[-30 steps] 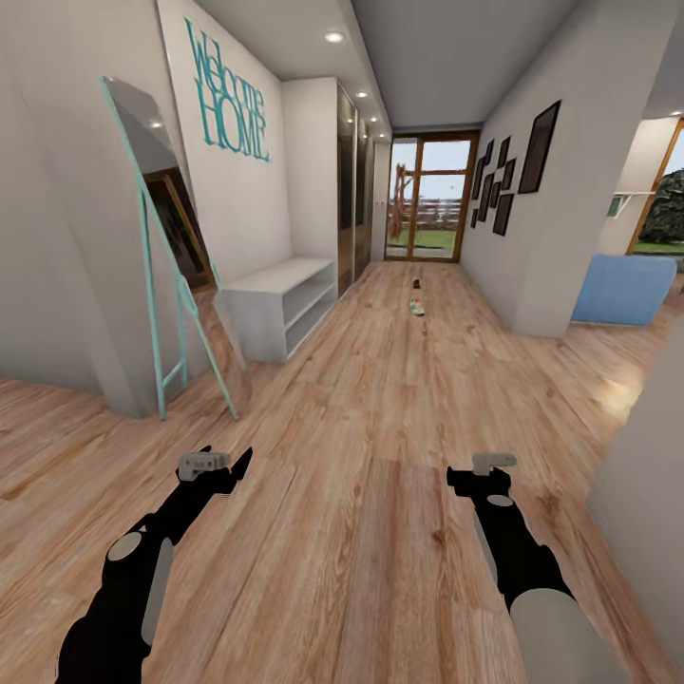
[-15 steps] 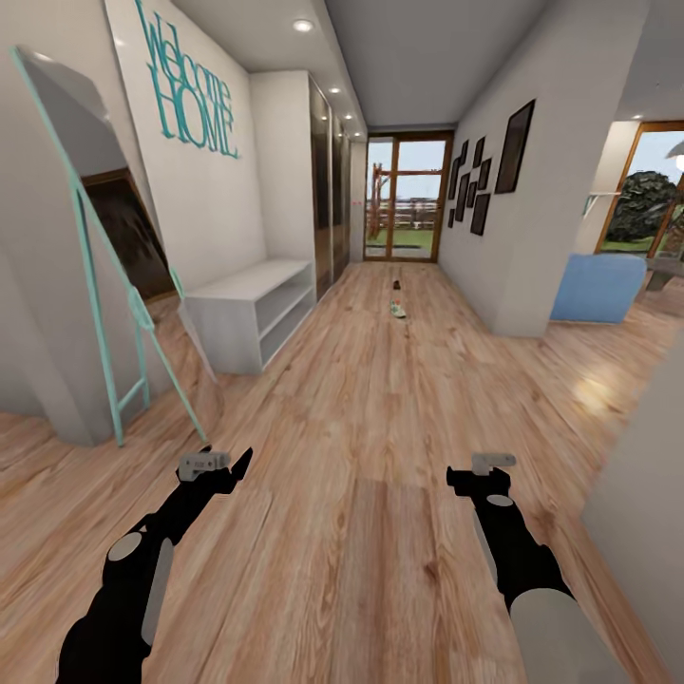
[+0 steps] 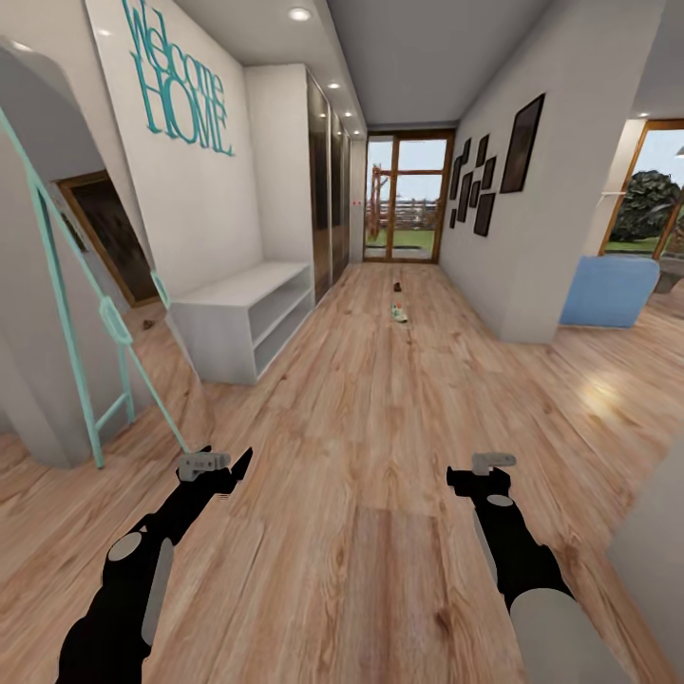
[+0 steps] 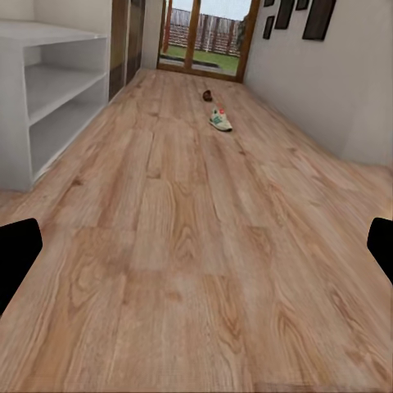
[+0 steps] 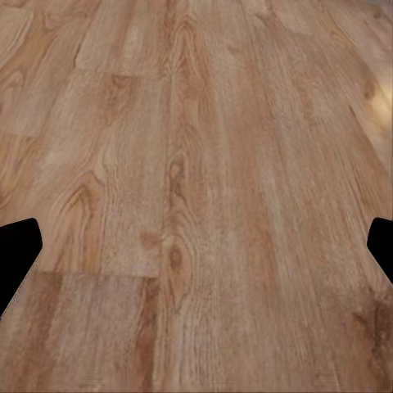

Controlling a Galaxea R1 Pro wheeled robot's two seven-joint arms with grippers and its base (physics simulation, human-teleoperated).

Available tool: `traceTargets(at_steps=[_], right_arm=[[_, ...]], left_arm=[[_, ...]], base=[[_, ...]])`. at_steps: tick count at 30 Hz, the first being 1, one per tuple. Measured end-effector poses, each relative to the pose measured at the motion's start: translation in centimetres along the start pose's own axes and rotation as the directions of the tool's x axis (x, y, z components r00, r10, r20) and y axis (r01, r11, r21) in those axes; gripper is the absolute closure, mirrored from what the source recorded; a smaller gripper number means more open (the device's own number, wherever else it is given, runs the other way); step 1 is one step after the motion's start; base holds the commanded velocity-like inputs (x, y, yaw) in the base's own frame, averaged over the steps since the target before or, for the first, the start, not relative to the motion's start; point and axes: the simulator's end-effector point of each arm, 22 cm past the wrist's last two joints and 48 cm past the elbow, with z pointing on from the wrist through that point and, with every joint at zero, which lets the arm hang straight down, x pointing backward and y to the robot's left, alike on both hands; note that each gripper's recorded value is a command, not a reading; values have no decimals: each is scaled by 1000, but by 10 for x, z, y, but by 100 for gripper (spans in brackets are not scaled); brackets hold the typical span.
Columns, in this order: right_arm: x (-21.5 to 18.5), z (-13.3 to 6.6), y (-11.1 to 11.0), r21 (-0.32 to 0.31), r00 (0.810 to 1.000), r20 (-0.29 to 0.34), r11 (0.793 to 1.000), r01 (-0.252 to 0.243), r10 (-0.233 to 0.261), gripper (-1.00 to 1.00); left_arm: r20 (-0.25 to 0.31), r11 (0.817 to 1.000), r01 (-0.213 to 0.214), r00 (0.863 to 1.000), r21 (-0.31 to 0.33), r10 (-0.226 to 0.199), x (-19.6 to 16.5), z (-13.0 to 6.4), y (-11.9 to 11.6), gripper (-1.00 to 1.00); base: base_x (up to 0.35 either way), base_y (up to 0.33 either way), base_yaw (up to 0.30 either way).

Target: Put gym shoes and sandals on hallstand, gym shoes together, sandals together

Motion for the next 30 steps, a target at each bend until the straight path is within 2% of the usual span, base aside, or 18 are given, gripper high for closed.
traceTargets(at_steps=[18,30], right_arm=[[0,0,0,0,1000,0,1000,0,0,-100],[0,0,0,1,1000,0,1000,-1,1,-100]], left_arm=[[0,1000,0,1000,0,0,0,0,0,-100],[-1,1000,1,1000,0,-1,0,0,0,-100]], base=[[349,0,-2],[349,0,-151]])
